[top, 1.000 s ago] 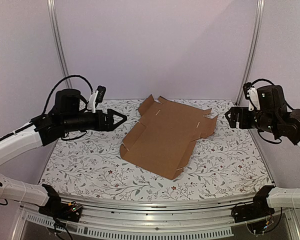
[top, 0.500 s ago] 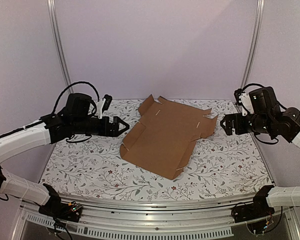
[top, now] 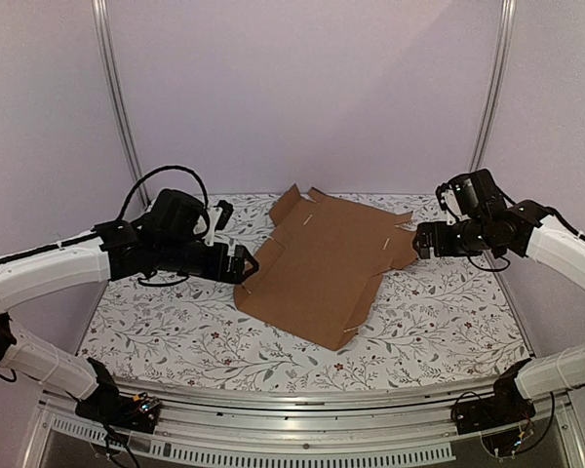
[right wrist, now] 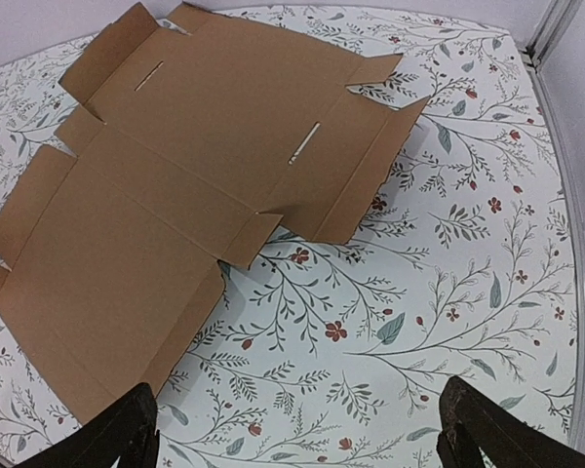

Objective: Fold the paper box

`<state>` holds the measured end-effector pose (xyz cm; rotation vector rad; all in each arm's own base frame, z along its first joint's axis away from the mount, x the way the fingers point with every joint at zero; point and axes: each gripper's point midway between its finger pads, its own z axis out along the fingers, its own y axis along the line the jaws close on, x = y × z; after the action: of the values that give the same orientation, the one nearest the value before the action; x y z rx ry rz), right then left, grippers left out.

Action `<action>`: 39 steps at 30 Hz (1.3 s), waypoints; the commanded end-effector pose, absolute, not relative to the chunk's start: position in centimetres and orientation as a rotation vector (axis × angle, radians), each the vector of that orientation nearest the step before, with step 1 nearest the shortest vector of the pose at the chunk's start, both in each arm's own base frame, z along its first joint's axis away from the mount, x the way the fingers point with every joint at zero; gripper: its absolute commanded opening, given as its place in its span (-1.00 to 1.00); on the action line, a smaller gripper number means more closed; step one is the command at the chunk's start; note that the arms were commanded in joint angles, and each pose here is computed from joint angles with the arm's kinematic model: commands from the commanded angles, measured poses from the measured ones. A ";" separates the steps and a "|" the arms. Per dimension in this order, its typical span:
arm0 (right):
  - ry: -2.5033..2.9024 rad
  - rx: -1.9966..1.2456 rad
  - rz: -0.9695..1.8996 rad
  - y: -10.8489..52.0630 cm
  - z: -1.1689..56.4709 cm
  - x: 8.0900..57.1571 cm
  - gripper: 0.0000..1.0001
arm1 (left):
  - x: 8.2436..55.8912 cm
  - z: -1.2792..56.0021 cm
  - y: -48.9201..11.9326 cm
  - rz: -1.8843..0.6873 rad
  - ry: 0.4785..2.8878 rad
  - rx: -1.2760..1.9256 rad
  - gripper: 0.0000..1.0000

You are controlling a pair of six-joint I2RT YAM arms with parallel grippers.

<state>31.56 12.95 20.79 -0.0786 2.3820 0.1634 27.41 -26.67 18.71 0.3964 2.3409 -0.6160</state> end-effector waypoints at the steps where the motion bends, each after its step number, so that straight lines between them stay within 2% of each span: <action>1: 2.368 0.044 0.262 13.1 20.2 34.9 0.97 | 27.0 18.7 -26.3 -0.551 2.349 0.411 0.99; 14: 2.399 0.432 0.272 7.8 14.4 43.4 0.85 | 26.2 20.0 -24.7 -0.514 2.322 0.407 0.99; 21: 2.374 0.498 0.286 7.0 13.5 47.4 0.74 | 25.3 20.4 -23.6 -0.511 2.311 0.391 0.99; 27: 2.365 0.557 0.358 6.3 12.5 50.5 0.46 | 24.9 20.8 -22.7 -0.495 2.302 0.377 0.99; 39: 2.379 0.677 0.367 5.7 7.5 54.3 0.20 | 25.0 21.8 -22.0 -0.454 2.295 0.366 0.99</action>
<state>52.72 6.05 8.28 0.6333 2.4021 0.3383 25.47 -22.30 21.44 0.3495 2.2920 -0.4805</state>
